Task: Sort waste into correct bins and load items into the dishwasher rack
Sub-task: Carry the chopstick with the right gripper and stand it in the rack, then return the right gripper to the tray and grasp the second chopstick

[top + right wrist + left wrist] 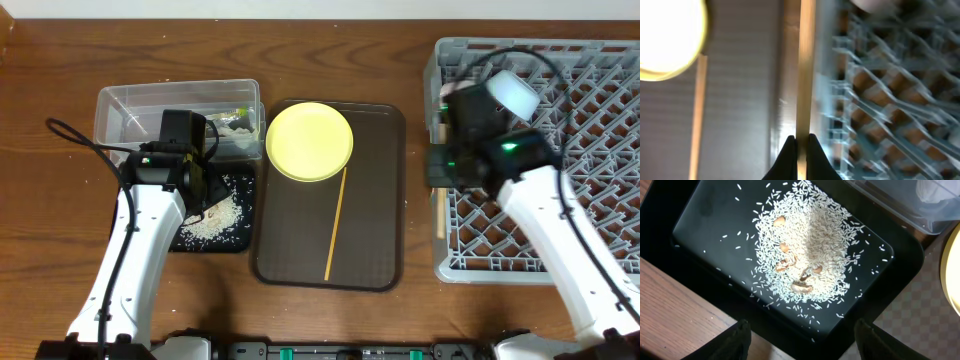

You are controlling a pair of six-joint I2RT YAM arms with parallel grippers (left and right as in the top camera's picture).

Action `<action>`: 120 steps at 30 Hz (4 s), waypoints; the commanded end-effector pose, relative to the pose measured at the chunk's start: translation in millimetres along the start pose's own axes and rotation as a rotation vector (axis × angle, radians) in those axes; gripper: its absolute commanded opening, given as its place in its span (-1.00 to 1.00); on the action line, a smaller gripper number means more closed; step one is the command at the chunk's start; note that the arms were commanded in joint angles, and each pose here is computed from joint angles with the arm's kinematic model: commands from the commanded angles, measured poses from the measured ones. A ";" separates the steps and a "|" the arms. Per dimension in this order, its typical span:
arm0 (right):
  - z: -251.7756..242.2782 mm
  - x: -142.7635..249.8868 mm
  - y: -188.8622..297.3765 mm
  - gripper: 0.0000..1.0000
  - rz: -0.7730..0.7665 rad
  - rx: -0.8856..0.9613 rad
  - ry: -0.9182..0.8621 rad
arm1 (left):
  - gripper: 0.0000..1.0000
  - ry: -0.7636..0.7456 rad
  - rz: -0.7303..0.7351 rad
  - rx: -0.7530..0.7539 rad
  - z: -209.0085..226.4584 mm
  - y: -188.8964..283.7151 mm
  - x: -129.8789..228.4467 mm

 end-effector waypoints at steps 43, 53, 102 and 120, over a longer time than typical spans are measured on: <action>27.5 -25.7 8.9 -0.09 -0.215 -0.386 0.128 | 0.38 0.014 -0.010 0.001 1.3 3.3 -1.7; 114.5 9.4 -31.6 0.11 -0.060 -0.367 0.284 | 0.38 0.014 -0.010 0.001 1.3 3.3 -1.7; 164.6 88.4 -139.1 -0.21 0.198 -0.008 0.164 | 0.39 0.013 -0.010 0.001 1.4 3.3 -1.6; 147.7 95.3 -137.4 -0.53 0.241 0.085 0.088 | 0.39 0.013 -0.007 -0.001 1.8 3.3 -1.2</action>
Point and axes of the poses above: each gripper's point midway between its finger pads, its own y axis back along the fingers, its own z axis along the line the jaws close on, x = y × z, the point moved 6 cm from there along y, back along the fingers, and after that the axes turned 5 degrees about y, right-handed, at the moved point
